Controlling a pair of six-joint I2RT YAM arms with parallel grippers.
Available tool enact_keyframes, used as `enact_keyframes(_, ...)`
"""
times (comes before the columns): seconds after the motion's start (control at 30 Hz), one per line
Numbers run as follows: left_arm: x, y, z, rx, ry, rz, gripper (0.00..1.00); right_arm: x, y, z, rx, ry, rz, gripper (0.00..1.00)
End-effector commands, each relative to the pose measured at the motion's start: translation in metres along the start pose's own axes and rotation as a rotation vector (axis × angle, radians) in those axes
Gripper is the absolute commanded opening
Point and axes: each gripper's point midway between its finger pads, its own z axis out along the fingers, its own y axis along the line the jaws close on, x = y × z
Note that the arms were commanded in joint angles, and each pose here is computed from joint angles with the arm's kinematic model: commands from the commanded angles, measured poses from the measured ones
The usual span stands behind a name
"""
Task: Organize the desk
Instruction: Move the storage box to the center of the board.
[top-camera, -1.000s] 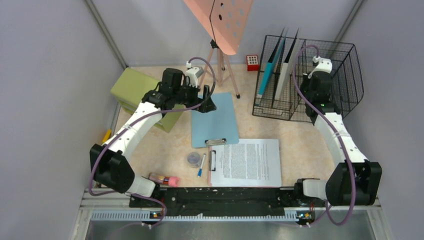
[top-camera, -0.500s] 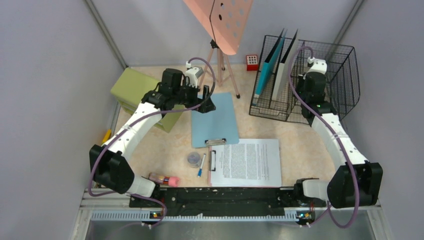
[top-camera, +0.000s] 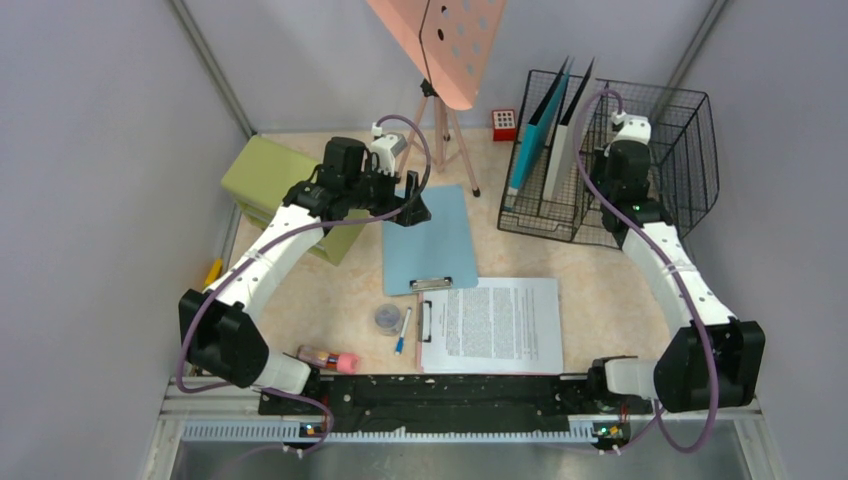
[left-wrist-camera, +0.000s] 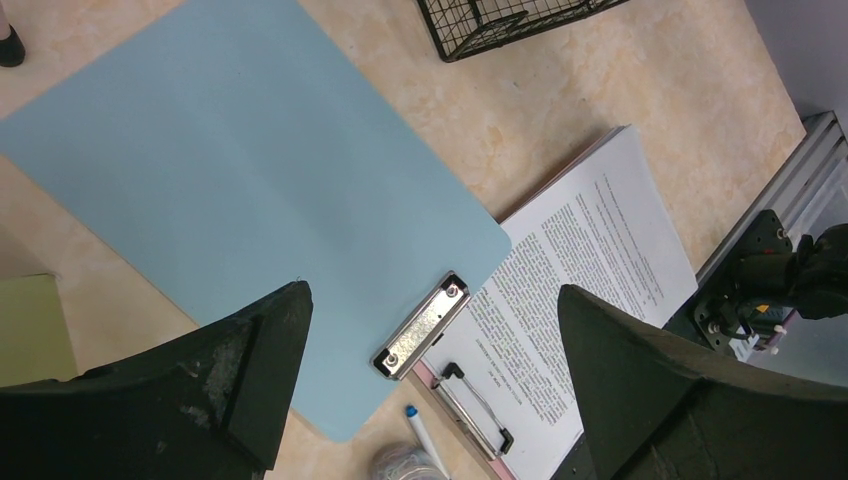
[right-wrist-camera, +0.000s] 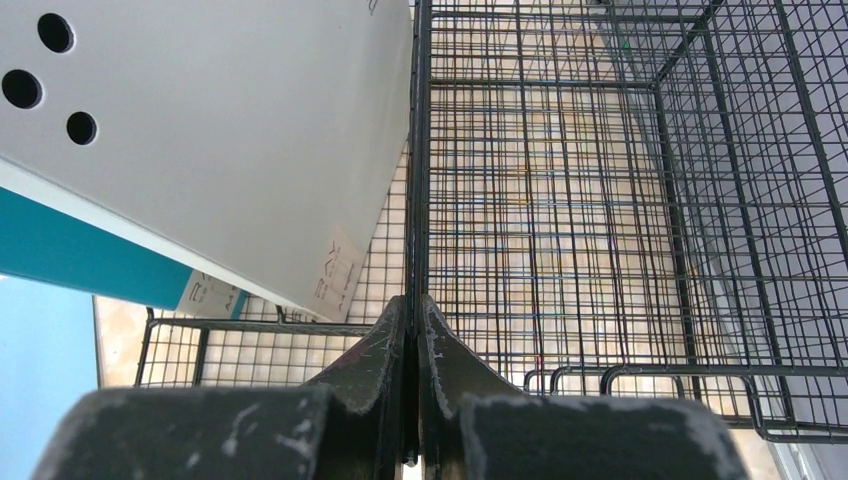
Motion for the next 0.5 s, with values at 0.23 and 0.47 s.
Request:
enact_keyframes(0.23,-0.005,-0.002,-0.003,0.002,-0.01,0.028,0.98,0.013,0.079,0.008,-0.288,0.033,-0.029,0.0)
enact_keyframes(0.47,0.001,0.001,-0.001,-0.004,0.006,0.033,0.98,0.011,0.079,0.001,-0.288,0.025,-0.052,0.0)
